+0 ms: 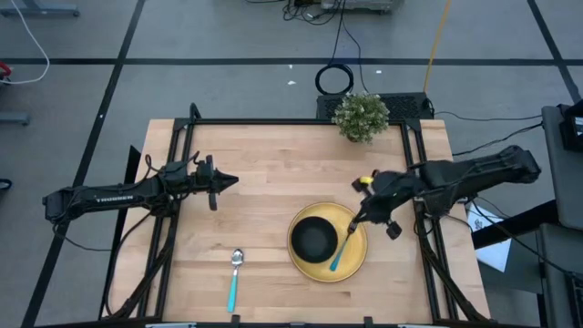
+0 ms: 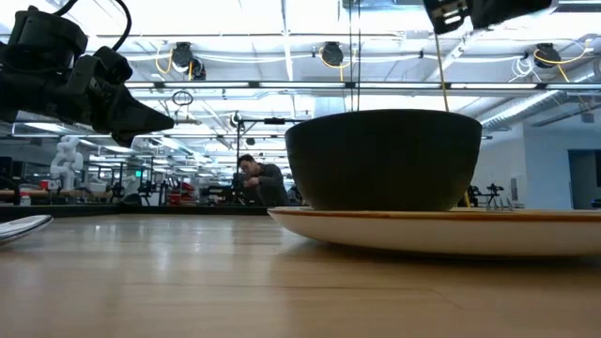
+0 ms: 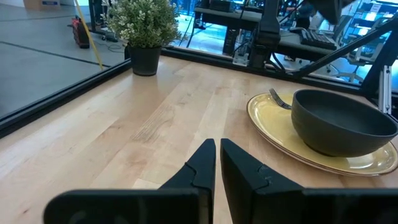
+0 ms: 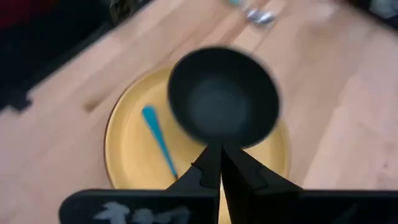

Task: Set table place
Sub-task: Put the blue spoon in the black bowl on the yellow plate

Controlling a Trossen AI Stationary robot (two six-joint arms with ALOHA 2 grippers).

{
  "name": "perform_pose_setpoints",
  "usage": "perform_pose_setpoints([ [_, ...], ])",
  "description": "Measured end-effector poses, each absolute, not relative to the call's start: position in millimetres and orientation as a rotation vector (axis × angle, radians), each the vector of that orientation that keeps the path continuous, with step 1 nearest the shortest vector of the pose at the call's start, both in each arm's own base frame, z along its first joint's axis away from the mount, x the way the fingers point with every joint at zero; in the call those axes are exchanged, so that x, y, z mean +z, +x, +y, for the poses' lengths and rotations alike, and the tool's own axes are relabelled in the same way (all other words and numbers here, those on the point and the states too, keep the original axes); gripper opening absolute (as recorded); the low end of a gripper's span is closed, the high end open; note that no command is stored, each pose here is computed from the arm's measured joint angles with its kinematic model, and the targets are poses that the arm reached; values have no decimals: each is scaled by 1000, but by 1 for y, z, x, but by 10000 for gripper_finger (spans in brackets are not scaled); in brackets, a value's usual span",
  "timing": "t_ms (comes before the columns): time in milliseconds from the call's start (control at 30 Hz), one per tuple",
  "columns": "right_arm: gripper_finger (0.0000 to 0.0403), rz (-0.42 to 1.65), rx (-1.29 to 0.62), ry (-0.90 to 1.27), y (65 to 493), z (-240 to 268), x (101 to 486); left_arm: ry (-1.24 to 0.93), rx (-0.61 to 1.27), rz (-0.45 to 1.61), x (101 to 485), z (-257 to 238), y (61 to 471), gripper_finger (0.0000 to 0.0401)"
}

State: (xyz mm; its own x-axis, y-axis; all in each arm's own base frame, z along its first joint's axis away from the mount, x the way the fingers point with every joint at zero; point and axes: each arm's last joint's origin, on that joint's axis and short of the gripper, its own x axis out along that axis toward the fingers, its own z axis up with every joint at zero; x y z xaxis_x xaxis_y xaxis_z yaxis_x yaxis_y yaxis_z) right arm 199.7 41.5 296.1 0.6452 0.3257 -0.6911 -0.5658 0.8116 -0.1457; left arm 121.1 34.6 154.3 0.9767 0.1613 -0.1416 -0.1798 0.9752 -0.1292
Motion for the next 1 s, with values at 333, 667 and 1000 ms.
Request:
perform_pose_setpoints([
  [333, 0, 480, 230, -230, 155, 18, 294, -142, 171, 131, 154, 35, 121, 28],
  [667, 0, 351, -128, -172, 139, 4, 284, -142, 171, 131, 154, 35, 121, 28],
  [1000, 0, 210, -30, 25, 130, 2, 260, -142, 171, 132, 154, 35, 121, 28],
])
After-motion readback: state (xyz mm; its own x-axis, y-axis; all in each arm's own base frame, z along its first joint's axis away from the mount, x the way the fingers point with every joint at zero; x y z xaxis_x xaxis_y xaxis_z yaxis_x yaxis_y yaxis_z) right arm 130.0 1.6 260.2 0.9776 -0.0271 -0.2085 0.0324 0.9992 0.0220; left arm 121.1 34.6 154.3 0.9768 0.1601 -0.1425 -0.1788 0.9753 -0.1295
